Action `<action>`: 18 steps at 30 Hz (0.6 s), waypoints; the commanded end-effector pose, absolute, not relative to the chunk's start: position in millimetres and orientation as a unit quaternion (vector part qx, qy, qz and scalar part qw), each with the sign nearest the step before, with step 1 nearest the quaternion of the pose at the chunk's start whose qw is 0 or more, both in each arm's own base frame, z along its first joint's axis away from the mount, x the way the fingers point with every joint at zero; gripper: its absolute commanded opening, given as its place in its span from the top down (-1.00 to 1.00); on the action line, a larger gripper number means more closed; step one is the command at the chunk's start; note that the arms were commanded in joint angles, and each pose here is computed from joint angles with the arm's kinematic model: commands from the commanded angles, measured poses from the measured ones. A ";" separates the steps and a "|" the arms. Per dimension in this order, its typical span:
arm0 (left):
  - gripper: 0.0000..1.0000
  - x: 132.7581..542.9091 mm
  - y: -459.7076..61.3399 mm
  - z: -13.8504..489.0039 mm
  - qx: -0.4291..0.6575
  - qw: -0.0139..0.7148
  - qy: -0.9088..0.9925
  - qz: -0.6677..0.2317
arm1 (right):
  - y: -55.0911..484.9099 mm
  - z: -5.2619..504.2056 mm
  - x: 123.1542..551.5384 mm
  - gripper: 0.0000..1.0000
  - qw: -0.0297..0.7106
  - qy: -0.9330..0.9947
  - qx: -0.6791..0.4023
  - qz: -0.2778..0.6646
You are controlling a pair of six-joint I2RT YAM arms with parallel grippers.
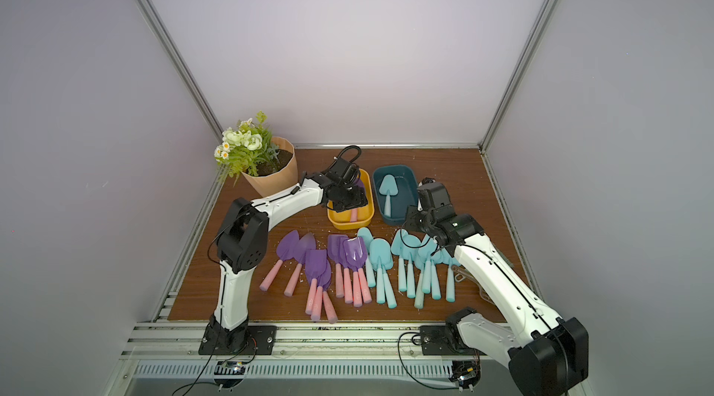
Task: Sort the small shovels by color and place them into the storage box
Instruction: Place the shovel in the storage box, then pick up the shovel from the center of the board.
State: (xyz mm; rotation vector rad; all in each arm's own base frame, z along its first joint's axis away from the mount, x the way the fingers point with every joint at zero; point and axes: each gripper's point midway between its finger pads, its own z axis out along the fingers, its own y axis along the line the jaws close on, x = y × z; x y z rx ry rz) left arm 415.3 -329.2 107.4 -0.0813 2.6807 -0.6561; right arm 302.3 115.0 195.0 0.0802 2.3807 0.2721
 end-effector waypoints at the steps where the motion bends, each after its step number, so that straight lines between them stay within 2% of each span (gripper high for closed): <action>1: -0.43 414.4 -314.9 158.5 -0.009 0.265 0.941 -0.210 | 123.1 168.3 283.3 -0.02 0.316 0.938 0.041 0.136; 5: -0.44 391.8 -307.2 165.4 -0.005 0.295 0.934 -0.199 | 98.3 128.1 259.8 0.00 0.267 0.954 0.102 0.087; 9: -0.44 371.4 -295.5 147.7 -0.015 0.292 0.936 -0.196 | 75.3 104.6 236.5 0.04 0.229 0.963 0.134 0.035; 18: -0.44 367.1 -292.8 137.3 -0.007 0.281 0.942 -0.186 | 70.2 69.8 198.2 0.16 0.151 0.979 0.132 0.026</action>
